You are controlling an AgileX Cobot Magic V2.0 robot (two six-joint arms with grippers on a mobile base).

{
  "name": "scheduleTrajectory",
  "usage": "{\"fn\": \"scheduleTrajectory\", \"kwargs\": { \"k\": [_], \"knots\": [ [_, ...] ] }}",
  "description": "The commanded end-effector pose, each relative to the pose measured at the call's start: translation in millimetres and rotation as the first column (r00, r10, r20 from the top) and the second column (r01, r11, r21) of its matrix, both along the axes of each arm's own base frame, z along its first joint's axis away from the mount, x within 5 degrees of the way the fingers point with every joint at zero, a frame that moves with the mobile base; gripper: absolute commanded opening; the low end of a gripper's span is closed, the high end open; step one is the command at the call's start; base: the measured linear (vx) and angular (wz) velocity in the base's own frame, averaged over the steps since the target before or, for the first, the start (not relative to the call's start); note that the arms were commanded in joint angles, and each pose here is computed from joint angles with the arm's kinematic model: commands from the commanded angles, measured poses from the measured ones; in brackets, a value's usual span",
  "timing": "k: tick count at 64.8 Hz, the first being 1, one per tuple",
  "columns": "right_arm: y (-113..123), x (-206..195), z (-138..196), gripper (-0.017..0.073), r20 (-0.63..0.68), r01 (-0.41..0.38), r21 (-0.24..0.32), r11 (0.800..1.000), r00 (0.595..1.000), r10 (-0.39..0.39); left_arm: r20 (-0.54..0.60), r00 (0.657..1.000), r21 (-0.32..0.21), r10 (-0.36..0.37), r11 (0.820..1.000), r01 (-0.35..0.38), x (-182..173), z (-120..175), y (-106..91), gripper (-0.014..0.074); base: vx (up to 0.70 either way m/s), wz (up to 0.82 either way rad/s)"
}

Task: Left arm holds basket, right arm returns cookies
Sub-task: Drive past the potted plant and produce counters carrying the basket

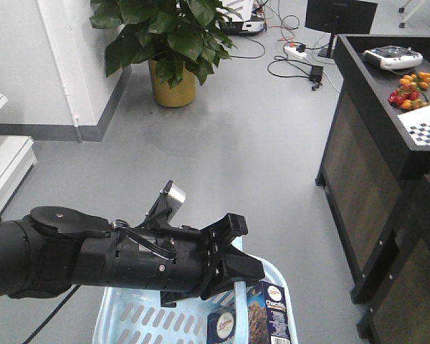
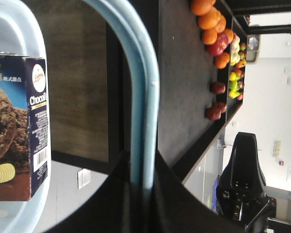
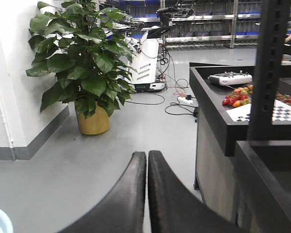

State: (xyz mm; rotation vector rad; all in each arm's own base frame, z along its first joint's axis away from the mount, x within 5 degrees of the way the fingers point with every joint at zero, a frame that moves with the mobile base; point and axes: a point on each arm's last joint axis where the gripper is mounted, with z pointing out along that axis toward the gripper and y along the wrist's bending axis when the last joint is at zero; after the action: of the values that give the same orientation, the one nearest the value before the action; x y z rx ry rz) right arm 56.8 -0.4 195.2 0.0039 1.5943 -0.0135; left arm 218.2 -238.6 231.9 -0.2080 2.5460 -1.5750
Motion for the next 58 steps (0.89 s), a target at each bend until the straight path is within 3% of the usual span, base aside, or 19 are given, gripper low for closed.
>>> {"fn": "scheduleTrajectory", "kwargs": {
  "k": [1,58],
  "knots": [
    [-0.4,-1.0,8.0,-0.0008,0.088,0.004,-0.002,1.0,0.996,-0.004,0.016,1.0,-0.105,-0.007,0.994,0.009,-2.9,26.3,-2.2,-0.0006,0.32,0.11],
    [-0.4,-1.0,8.1,-0.0008,0.089,0.004,-0.002,1.0,0.996,-0.004,0.016,1.0,-0.105,-0.006,0.994,0.008,-2.9,26.2,-2.2,-0.0006,0.31,0.11]
  ]
}}
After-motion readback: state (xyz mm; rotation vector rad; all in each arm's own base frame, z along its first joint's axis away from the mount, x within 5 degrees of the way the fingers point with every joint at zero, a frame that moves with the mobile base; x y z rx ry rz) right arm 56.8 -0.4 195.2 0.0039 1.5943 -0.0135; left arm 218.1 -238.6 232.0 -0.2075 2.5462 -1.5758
